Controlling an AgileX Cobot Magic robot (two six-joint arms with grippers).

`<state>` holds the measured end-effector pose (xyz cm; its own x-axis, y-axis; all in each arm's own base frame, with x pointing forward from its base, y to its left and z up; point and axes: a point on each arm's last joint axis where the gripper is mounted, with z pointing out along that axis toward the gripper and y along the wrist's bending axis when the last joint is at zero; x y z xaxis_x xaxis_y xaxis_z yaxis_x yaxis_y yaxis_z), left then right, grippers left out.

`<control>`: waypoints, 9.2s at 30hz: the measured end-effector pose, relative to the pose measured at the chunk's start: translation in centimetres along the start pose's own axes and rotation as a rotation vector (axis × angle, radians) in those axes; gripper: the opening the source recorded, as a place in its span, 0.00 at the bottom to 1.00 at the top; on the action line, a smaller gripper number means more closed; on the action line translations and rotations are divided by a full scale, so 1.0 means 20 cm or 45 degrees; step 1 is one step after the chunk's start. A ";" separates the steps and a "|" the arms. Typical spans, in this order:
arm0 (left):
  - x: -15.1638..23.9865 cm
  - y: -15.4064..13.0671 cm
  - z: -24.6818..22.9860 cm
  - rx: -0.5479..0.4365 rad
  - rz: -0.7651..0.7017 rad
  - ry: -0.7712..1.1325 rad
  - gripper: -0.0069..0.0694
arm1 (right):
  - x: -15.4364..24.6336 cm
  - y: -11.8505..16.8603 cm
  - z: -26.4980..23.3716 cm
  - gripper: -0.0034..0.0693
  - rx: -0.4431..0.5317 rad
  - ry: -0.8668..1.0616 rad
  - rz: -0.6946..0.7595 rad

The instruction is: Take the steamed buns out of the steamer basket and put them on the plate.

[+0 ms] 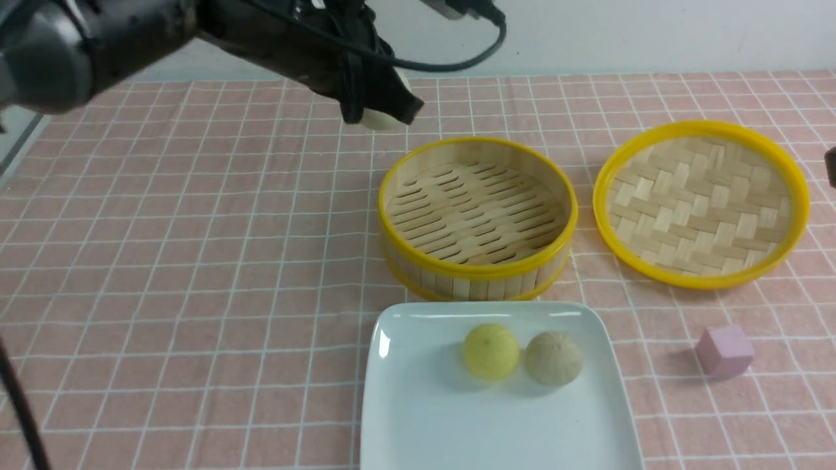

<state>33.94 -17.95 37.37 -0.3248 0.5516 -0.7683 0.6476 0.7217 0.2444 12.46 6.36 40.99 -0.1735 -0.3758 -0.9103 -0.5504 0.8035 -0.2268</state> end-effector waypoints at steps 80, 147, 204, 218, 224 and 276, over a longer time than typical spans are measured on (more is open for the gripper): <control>0.22 -0.12 -0.56 -0.104 -0.129 -0.387 0.78 | 0.06 -0.05 -0.66 0.66 0.472 -0.491 0.174; 0.20 -0.14 -0.55 -0.011 -0.368 -0.470 0.78 | 0.86 0.16 -0.25 0.66 0.328 -0.027 0.357; 1.68 -0.51 -0.79 -0.765 -0.795 -0.529 0.75 | 0.86 0.16 -0.25 0.66 0.331 -0.025 0.354; 1.68 -0.51 -0.79 -0.754 -0.817 -0.538 0.75 | 0.87 0.16 -0.25 0.66 0.330 -0.021 0.352; 1.68 -0.50 -0.80 -0.795 -0.781 -0.528 0.75 | 0.87 0.16 -0.25 0.66 0.330 -0.021 0.352; 1.76 -0.49 -0.79 -0.886 -0.904 -0.324 0.75 | 0.87 0.16 -0.25 0.66 0.330 -0.021 0.352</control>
<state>5.17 1.05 17.23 -0.2690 -0.1441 -0.9523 -0.2065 0.9744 -0.0891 3.66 0.08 26.23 -0.2721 -0.1223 -0.9545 -0.2591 0.9646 -0.0497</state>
